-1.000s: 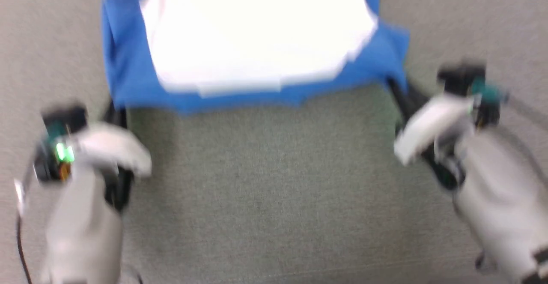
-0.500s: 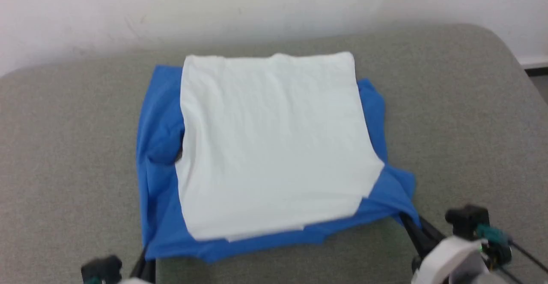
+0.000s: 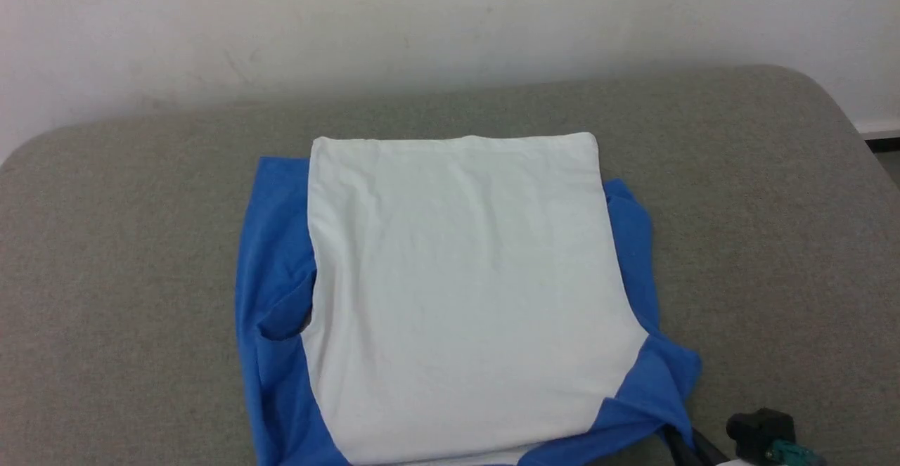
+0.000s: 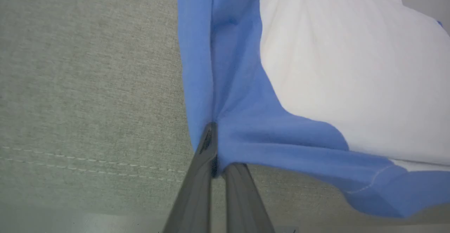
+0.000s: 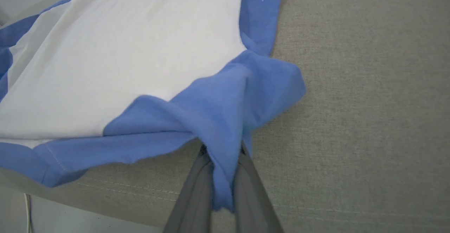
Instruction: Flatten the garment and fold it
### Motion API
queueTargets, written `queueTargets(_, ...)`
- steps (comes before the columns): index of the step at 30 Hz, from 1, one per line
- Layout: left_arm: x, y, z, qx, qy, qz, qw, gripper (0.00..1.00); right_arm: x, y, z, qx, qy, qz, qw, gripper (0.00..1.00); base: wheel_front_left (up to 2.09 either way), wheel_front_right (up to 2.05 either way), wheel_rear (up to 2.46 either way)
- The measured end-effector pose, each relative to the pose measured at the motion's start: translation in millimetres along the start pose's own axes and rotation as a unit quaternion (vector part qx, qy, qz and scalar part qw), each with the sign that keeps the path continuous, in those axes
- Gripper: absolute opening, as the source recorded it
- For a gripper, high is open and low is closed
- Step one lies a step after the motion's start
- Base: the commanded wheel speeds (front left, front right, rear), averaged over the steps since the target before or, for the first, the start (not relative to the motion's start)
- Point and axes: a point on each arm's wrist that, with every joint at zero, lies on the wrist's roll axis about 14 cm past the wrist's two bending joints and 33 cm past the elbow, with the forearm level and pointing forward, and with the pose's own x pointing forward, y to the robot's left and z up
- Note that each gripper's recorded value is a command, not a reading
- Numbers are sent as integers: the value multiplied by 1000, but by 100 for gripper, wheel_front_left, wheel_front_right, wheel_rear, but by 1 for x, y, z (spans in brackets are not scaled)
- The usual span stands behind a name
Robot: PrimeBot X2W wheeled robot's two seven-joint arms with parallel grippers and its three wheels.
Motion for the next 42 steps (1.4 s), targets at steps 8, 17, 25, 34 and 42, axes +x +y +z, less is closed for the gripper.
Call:
queueTargets(8,10,-17,17,-21,-58,-27,998,100,-1,12,7,9,-27,6,1000,100,0,0,0)
queueTargets(17,-4,-27,92,-32,-201,-44,978,100,-25,14,75,15,-169,-2,985,100,0,0,0)
queueTargets(25,-14,-32,146,-1,-265,-56,963,100,-50,10,122,8,-237,-20,971,100,0,0,0)
queueTargets(34,39,-53,235,32,-308,-76,948,100,-41,1,158,-1,-268,-33,963,100,0,0,0)
queueTargets(42,133,-72,297,82,-251,-99,960,100,2,-1,171,-5,-265,-27,964,100,0,0,0)
